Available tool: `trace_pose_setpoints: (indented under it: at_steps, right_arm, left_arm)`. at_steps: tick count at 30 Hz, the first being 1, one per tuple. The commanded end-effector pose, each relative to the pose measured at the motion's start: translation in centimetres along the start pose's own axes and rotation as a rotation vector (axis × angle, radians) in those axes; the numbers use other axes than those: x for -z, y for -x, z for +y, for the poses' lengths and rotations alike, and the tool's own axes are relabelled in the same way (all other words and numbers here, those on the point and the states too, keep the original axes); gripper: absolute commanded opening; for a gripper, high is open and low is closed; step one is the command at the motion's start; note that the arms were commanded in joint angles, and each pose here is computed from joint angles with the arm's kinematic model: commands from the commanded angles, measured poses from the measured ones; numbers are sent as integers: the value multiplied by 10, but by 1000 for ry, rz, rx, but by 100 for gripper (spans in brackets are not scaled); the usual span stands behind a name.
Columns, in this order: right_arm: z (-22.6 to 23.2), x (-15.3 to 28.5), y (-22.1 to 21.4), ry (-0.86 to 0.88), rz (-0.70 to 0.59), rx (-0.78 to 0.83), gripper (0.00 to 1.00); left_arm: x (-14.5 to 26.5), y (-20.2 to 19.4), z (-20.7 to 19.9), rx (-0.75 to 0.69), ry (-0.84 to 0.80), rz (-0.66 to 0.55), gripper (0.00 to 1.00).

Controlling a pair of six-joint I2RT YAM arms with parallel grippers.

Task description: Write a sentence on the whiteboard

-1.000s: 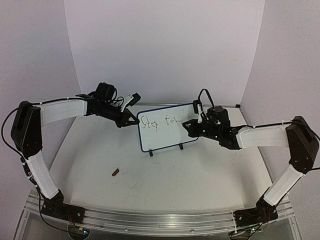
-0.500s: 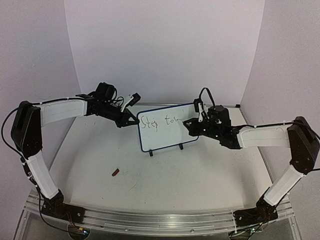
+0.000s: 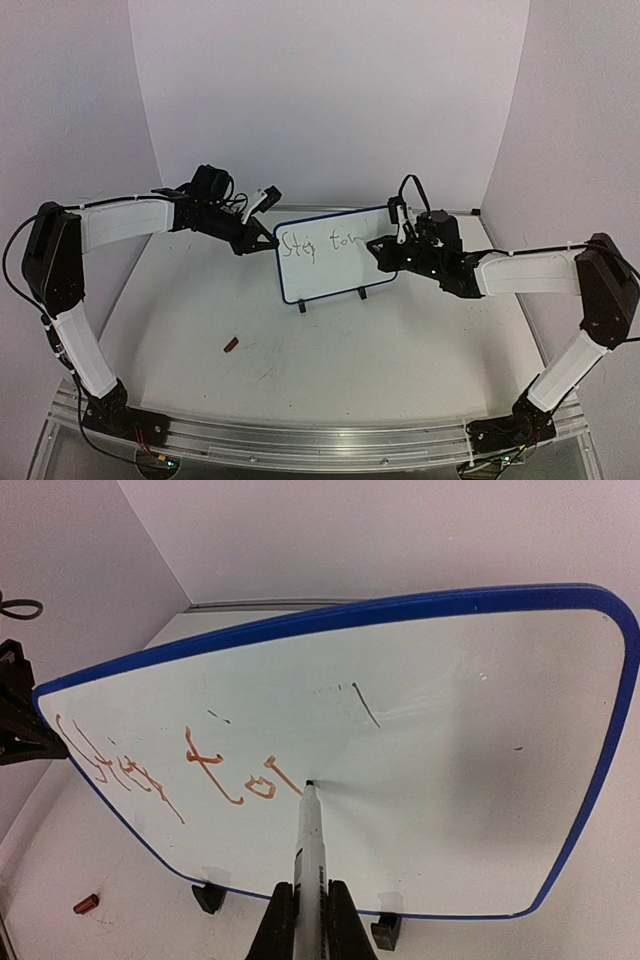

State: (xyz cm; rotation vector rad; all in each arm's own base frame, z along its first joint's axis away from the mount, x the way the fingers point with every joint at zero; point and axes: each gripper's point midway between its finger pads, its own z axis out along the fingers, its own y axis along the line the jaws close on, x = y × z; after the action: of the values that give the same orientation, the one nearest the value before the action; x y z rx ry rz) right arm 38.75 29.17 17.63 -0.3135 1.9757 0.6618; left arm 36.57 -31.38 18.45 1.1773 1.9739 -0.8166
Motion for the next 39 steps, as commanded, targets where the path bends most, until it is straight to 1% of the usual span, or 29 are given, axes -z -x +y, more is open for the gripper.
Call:
trace_pose_setpoints:
  at_steps: [1,7,17,31,39]
  right_arm:
    - [-3,3,17,-26,-57,-3,0]
    - [-10,2,3,-49,-31,-10,0]
    - [-13,-1,0,-61,-25,-9,0]
    - [0,6,35,-33,-97,0,0]
    - [3,10,45,-26,-120,6,0]
  left_arm:
    - [-9,-30,1,17,16,113,0]
    - [-9,-30,1,19,16,115,0]
    - [-10,-31,1,19,15,115,0]
    - [-9,-30,1,17,15,114,0]
    - [-9,-30,1,19,14,115,0]
